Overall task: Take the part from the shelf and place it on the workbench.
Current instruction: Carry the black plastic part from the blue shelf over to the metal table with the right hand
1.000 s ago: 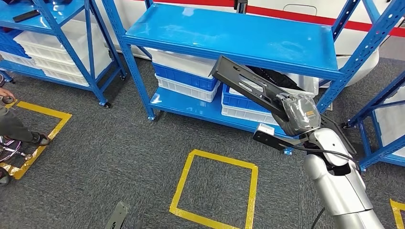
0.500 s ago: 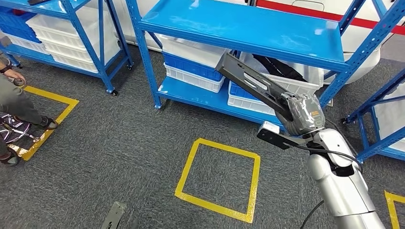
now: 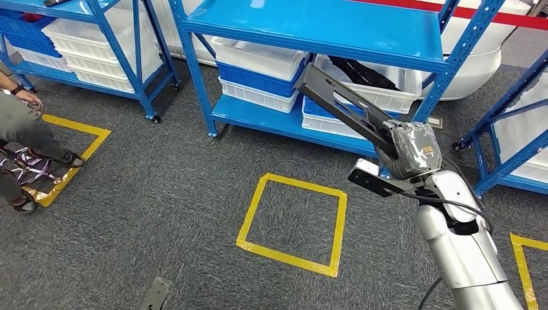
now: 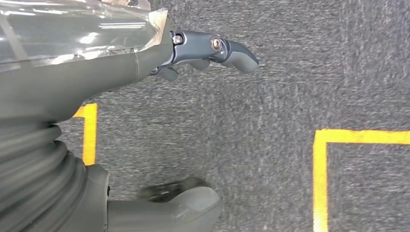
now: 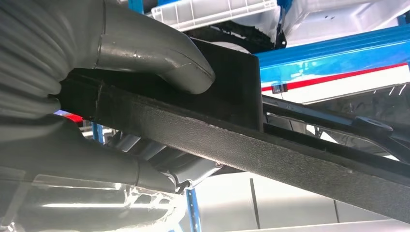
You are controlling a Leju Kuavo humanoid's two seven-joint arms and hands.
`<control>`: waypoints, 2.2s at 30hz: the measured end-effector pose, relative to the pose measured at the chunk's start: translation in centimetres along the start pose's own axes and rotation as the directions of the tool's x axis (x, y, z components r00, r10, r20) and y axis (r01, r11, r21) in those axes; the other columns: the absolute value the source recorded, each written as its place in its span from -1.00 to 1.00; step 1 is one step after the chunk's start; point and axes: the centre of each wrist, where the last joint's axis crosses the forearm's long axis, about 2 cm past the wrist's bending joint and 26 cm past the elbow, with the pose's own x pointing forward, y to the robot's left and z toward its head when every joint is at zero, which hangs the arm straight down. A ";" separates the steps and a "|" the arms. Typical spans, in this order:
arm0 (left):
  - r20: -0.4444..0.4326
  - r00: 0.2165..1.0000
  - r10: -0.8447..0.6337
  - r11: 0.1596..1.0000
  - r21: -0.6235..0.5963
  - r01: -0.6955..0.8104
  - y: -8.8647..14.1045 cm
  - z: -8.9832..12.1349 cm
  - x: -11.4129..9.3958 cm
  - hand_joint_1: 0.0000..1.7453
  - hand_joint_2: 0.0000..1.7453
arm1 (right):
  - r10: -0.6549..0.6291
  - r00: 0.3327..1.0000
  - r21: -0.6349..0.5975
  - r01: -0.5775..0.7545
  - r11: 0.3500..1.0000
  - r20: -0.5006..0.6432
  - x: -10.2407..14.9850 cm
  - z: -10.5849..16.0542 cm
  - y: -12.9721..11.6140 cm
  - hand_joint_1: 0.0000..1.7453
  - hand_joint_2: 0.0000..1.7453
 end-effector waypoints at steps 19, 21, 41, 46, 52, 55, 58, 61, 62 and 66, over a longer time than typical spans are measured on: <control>0.017 1.000 -0.018 0.999 -0.036 0.018 -0.3 -0.1 0.3 -1.00 1.00 | 0.035 0.999 0.057 -0.034 0.998 -0.016 -0.5 1.2 0.4 0.90 1.00; 0.018 1.000 -0.018 0.999 -0.036 0.018 -0.3 -0.1 0.4 -1.00 1.00 | 0.037 0.999 0.055 -0.036 0.998 -0.015 -0.6 1.2 0.3 0.90 1.00; -0.015 1.000 -0.007 1.000 -0.020 0.007 -0.3 0.0 0.1 -1.00 1.00 | 0.067 0.997 0.056 -0.069 0.996 0.041 0.1 0.7 0.2 0.90 1.00; -0.018 1.000 -0.003 1.000 -0.014 0.003 -0.4 0.0 0.0 -1.00 1.00 | 0.071 0.996 0.057 -0.074 0.996 0.054 0.2 0.7 0.4 0.90 1.00; -0.017 1.000 0.011 1.000 -0.003 -0.011 -0.5 0.1 -0.1 -1.00 1.00 | 0.076 0.994 0.053 -0.080 0.995 0.075 0.7 0.3 0.5 0.90 1.00; -0.028 0.999 0.017 1.000 0.001 -0.017 -0.6 0.5 -0.7 -1.00 1.00 | 0.074 0.993 0.050 -0.078 0.996 0.088 1.0 0.3 0.7 0.90 1.00; -0.040 0.999 0.018 1.000 0.002 -0.018 -0.6 0.8 -1.3 -1.00 1.00 | 0.072 0.993 0.045 -0.077 0.996 0.097 1.5 0.1 0.9 0.90 1.00; -0.041 0.999 0.020 1.000 0.003 -0.020 -0.6 0.8 -1.3 -1.00 1.00 | 0.071 0.992 0.046 -0.076 0.996 0.100 1.7 0.1 1.0 0.90 1.00; -0.041 0.999 0.021 1.000 0.003 -0.021 -0.7 0.9 -1.4 -1.00 1.00 | 0.071 0.992 0.049 -0.076 0.996 0.101 1.7 0.2 1.1 0.90 1.00; -0.031 0.999 0.013 1.000 0.000 -0.013 -0.5 0.9 -1.5 -1.00 1.00 | 0.079 0.992 0.057 -0.085 0.995 0.101 2.1 0.3 1.3 0.90 1.00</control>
